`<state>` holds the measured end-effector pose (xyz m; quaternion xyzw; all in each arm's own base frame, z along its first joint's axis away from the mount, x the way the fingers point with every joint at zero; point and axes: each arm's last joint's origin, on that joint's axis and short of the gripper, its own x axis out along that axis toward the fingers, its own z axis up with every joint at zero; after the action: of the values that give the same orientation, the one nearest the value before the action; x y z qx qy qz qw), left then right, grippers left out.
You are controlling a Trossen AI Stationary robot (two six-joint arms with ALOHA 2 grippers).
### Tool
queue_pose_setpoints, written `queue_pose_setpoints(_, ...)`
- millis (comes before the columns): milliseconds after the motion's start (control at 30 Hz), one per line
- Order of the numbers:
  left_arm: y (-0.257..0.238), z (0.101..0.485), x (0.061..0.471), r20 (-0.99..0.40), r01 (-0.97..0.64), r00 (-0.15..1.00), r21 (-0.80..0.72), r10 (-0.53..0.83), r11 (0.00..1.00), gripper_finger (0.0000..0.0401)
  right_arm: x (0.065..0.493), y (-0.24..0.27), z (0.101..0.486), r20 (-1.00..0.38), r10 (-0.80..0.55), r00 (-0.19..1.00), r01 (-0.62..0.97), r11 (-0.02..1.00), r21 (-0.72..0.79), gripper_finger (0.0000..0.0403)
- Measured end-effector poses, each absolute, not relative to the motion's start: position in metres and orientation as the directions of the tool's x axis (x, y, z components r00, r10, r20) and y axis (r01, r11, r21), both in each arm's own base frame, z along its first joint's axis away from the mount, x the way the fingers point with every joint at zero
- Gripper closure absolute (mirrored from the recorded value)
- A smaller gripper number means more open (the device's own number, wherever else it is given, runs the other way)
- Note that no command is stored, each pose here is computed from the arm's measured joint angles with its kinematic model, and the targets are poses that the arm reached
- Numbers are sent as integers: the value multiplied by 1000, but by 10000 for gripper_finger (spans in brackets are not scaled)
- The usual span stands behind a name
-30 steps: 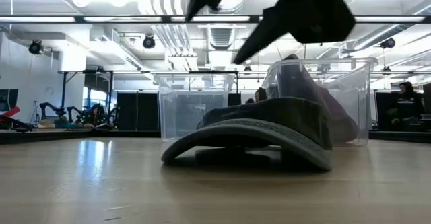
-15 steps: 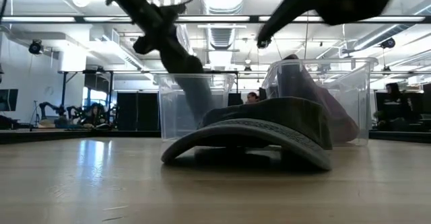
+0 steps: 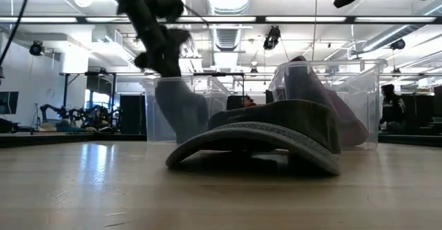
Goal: Pick & Place hat
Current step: Put the left black cap into the left transparent bin, then put the black cap into the left transparent bin
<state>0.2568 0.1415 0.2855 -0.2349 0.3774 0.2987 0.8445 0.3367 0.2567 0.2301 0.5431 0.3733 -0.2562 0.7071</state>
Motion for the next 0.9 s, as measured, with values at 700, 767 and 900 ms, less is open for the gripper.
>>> queue_pose_setpoints(700,25,384,170,-449,-438,829,-149,334,887,284,376,279,144,-689,-165,706,697,-13,717,154)
queue_pose_setpoints(767,17,385,167,-439,-466,817,-119,374,877,284,376,279,139,-670,-233,705,684,-27,729,154)
queue_pose_setpoints(900,1,384,169,-416,-501,801,-71,431,862,284,375,275,134,-669,-328,667,686,-81,723,154)
